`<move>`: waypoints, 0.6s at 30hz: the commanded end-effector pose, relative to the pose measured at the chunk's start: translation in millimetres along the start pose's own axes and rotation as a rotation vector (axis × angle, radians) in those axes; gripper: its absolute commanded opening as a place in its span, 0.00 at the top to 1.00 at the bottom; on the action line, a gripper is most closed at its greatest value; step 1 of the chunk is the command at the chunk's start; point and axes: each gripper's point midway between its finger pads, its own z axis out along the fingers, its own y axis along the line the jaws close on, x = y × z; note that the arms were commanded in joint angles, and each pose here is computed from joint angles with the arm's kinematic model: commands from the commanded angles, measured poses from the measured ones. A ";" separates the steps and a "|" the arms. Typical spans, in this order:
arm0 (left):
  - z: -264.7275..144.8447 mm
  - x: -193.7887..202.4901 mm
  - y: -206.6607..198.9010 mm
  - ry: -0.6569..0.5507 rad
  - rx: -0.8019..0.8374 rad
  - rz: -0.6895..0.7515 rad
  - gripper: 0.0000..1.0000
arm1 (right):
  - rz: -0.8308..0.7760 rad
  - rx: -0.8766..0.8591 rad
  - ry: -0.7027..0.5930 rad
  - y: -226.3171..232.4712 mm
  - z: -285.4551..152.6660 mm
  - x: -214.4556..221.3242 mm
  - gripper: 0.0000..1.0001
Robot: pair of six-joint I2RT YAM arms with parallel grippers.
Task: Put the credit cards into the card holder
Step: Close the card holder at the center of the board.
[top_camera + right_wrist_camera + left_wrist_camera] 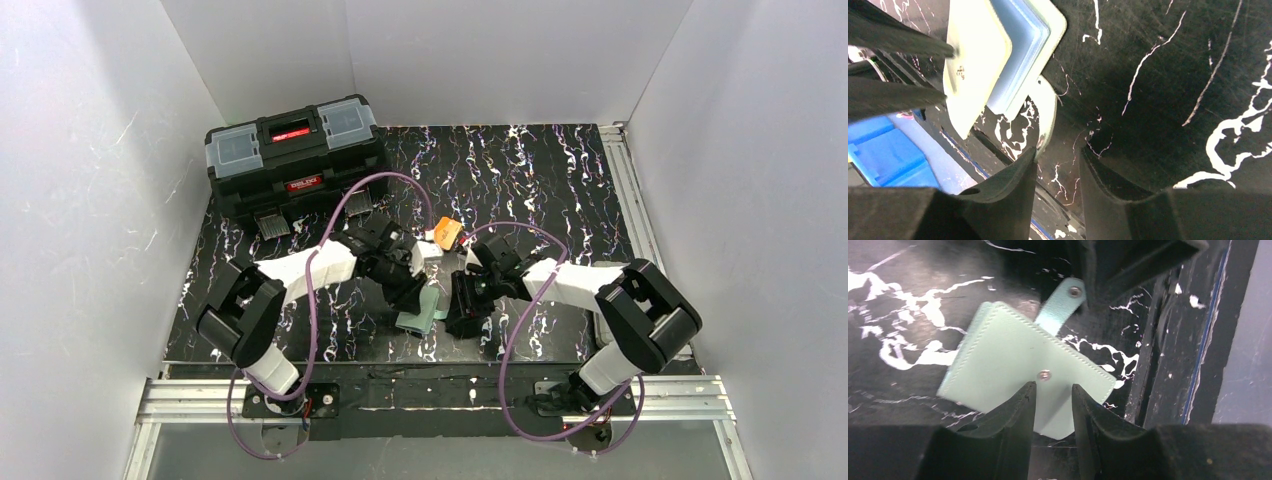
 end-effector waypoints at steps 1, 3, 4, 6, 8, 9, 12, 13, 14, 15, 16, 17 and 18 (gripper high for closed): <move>2.9 15.1 -15.6 0.088 -0.033 0.164 0.68 | -0.015 0.047 -0.035 -1.6 -9.6 -8.2 0.54; 4.3 17.2 -17.3 0.109 -0.043 0.250 0.66 | -0.018 0.049 -0.039 -1.4 -10.9 -8.5 0.50; 4.5 17.8 -17.4 0.117 -0.047 0.288 0.65 | -0.021 0.050 -0.042 -0.9 -11.5 -9.5 0.48; 3.0 19.2 -15.4 0.133 -0.064 0.375 0.64 | -0.024 0.053 -0.043 -0.2 -12.9 -10.3 0.43; 0.2 21.6 -11.8 0.147 -0.082 0.442 0.63 | -0.024 0.055 -0.043 0.3 -14.2 -10.4 0.35; -1.0 22.9 -10.3 0.153 -0.089 0.461 0.62 | -0.026 0.054 -0.045 0.8 -15.0 -10.6 0.30; -0.3 28.7 -7.0 0.171 -0.092 0.484 0.62 | -0.030 0.058 -0.056 0.8 -17.5 -11.1 0.16; 1.2 31.3 -6.5 0.178 -0.087 0.488 0.62 | -0.030 0.058 -0.058 1.2 -18.3 -11.2 0.11; 2.7 32.4 -5.2 0.179 -0.088 0.492 0.62 | -0.029 0.058 -0.060 1.6 -19.1 -11.6 0.03; 4.2 33.4 -3.6 0.180 -0.091 0.493 0.62 | -0.028 0.059 -0.060 2.3 -19.8 -11.9 0.02; 5.3 34.5 -2.5 0.186 -0.092 0.501 0.62 | -0.022 0.064 -0.061 1.8 -20.9 -11.8 0.02; 6.0 34.8 -2.8 0.189 -0.092 0.513 0.62 | -0.017 0.068 -0.065 1.6 -22.5 -12.0 0.02; 6.7 36.3 -3.4 0.192 -0.090 0.521 0.63 | -0.006 0.071 -0.065 0.9 -23.7 -11.0 0.02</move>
